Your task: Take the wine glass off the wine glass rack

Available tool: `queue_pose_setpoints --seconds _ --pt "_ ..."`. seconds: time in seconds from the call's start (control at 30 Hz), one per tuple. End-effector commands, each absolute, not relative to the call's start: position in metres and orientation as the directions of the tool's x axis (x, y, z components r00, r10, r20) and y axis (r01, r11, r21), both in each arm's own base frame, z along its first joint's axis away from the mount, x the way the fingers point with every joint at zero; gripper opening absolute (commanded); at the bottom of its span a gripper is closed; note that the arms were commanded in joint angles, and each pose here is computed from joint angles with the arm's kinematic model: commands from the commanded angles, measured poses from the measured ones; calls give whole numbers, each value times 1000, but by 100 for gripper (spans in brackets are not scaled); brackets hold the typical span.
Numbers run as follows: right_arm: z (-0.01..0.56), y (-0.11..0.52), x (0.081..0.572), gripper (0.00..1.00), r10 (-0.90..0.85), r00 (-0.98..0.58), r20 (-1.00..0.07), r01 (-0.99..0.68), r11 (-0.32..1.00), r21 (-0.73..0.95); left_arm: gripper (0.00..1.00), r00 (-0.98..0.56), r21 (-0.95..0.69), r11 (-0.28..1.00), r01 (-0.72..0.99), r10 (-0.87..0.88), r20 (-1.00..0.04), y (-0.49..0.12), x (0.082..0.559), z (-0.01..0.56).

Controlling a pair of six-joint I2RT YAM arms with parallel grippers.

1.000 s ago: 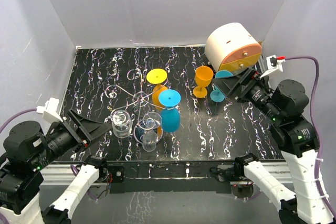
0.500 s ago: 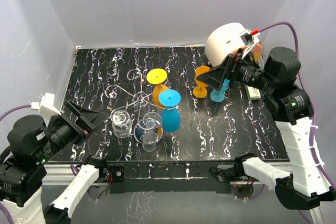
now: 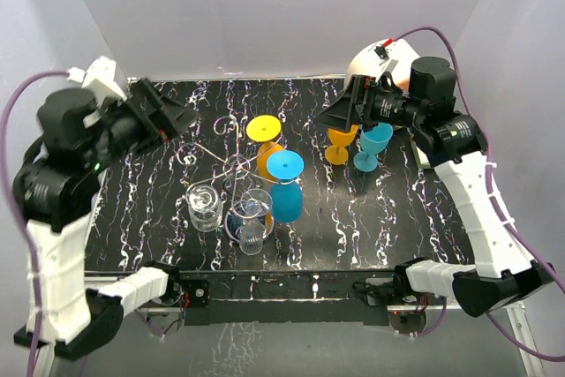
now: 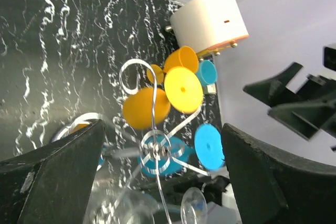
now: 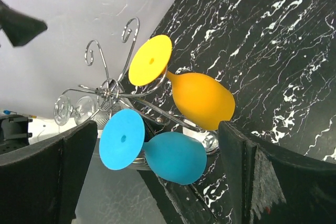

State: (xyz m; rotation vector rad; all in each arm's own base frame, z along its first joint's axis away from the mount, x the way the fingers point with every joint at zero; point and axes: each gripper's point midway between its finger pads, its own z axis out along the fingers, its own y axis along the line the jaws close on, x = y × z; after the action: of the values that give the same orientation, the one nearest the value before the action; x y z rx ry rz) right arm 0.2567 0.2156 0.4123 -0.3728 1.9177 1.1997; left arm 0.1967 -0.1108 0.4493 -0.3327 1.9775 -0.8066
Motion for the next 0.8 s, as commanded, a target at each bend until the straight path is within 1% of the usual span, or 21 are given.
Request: queue_pose_setpoints --seconds 0.0,0.17,0.27,0.43,0.5,0.57,0.7,0.77 --pt "429 224 251 98 167 -579 -798 -672 457 583 91 -507 -559 816 146 -423 -751 -121 258 445" --pt "429 239 247 98 154 -631 -760 -657 415 630 91 -506 -556 818 148 -420 -753 -132 302 435" --pt "427 246 254 93 175 -699 -693 -589 408 698 91 -500 -564 814 142 -433 -750 -134 310 434" --pt "409 259 271 80 204 -820 -535 -429 399 810 92 -481 -572 812 115 -459 -747 -127 300 436" --pt "406 268 273 74 206 -843 -497 -401 376 835 92 -478 -583 804 116 -469 -743 -125 291 436" --pt "405 278 276 70 207 -851 -483 -391 364 845 92 -478 -594 796 117 -479 -736 -124 282 436" --pt "400 292 285 67 215 -844 -491 -391 379 839 93 -483 -600 792 110 -486 -729 -120 265 433" --pt "395 298 289 63 205 -851 -484 -389 374 842 93 -484 -598 795 103 -486 -728 -117 258 432"
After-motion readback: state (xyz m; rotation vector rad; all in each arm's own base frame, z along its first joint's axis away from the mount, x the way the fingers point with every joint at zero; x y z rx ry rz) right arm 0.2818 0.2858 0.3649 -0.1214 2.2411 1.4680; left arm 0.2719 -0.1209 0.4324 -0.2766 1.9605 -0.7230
